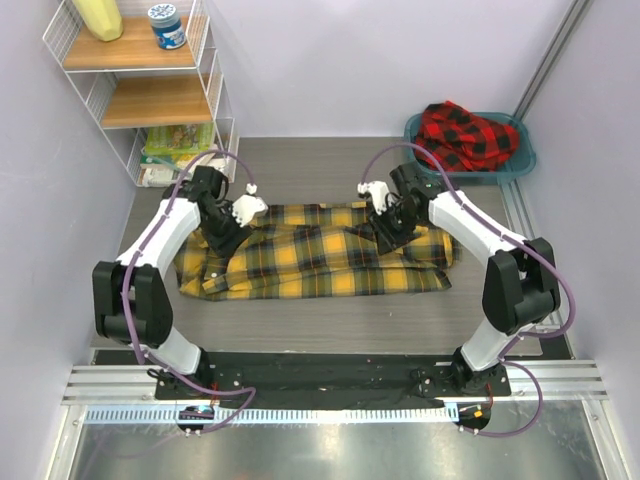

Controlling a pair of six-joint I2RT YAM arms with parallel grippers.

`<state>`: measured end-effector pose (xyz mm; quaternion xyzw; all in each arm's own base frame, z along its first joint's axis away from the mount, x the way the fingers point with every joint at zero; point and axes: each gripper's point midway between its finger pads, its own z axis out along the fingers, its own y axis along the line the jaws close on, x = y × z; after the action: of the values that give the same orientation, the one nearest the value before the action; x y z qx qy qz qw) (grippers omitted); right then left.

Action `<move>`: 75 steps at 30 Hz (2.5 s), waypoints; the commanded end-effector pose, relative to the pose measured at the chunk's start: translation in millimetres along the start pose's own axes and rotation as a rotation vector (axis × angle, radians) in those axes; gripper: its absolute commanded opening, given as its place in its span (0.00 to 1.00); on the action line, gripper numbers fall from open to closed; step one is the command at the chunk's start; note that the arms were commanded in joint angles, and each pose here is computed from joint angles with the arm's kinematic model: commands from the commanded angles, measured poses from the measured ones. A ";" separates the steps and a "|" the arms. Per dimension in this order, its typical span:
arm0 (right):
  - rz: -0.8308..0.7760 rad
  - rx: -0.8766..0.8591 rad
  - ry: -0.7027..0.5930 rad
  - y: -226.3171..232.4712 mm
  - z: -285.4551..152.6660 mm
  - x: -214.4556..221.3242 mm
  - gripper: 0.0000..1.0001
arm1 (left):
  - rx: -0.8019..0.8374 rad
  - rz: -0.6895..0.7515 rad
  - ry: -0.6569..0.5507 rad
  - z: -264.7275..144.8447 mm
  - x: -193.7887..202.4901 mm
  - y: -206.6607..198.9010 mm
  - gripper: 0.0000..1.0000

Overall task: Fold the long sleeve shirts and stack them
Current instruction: Fold the shirt

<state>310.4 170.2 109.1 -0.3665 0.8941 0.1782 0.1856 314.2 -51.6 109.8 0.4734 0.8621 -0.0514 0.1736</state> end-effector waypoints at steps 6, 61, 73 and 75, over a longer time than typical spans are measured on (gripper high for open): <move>-0.061 0.162 0.142 -30.2 10.5 47.9 0.49 | 0.070 -0.030 0.033 33.5 -2.0 -31.9 0.59; 0.212 0.004 -0.115 -31.1 -20.8 -24.6 0.41 | -0.008 0.005 0.092 66.8 -64.3 -11.7 0.08; 0.144 0.111 -0.020 -24.1 52.2 -19.5 0.22 | -0.172 -0.112 0.201 60.5 1.3 39.1 0.51; 0.144 0.184 0.046 -43.3 69.2 -3.3 0.20 | -0.135 -0.070 0.145 47.0 -5.4 31.0 0.58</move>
<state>336.3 200.4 87.7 -0.3036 0.9136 0.1881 0.1945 353.1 -57.9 37.2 0.4222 0.9009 0.0362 0.0943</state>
